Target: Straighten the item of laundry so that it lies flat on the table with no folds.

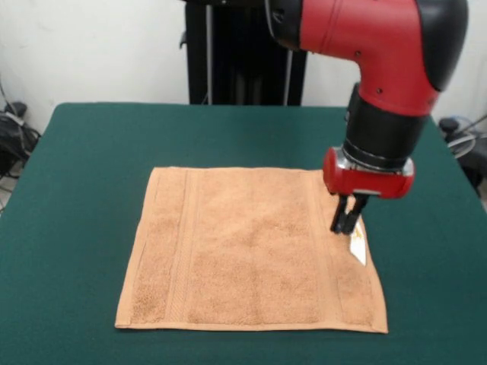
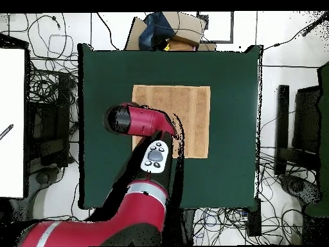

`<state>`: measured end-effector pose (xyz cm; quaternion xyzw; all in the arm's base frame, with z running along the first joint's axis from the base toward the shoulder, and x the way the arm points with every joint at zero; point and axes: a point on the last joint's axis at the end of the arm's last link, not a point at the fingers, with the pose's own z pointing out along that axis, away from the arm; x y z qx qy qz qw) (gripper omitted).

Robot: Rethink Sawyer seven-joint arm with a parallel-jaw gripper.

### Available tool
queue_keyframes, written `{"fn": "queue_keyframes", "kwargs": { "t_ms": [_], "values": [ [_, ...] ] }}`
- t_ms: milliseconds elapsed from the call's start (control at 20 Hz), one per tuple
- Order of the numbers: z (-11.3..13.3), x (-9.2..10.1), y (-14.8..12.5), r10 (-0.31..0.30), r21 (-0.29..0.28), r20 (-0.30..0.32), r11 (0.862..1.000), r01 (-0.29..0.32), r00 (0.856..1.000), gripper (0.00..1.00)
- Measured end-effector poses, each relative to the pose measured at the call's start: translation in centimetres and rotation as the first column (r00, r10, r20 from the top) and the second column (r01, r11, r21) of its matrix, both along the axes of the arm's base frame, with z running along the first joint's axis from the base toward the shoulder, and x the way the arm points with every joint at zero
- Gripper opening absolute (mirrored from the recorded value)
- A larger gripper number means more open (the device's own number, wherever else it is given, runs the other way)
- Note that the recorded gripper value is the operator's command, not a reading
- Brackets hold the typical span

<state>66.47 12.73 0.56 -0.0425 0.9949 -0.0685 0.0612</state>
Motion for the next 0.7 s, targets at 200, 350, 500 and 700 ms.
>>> {"fn": "queue_keyframes", "kwargs": {
  "t_ms": [200, 350, 500, 700],
  "values": [
    [1.2, -1.1, -1.8, -0.016, -0.001, -0.01, 1.0, 0.016, 1.0, 0.0],
    [2.0, -1.6, -2.9, -0.02, -0.006, -0.014, 1.0, 0.019, 1.0, 0.0],
    [2.3, -1.7, -3.4, -0.017, -0.01, -0.012, 1.0, 0.017, 1.0, 0.0],
    [2.9, -1.5, -3.5, -0.01, -0.013, -0.002, 1.0, 0.01, 1.0, 0.0]
  ]
}}
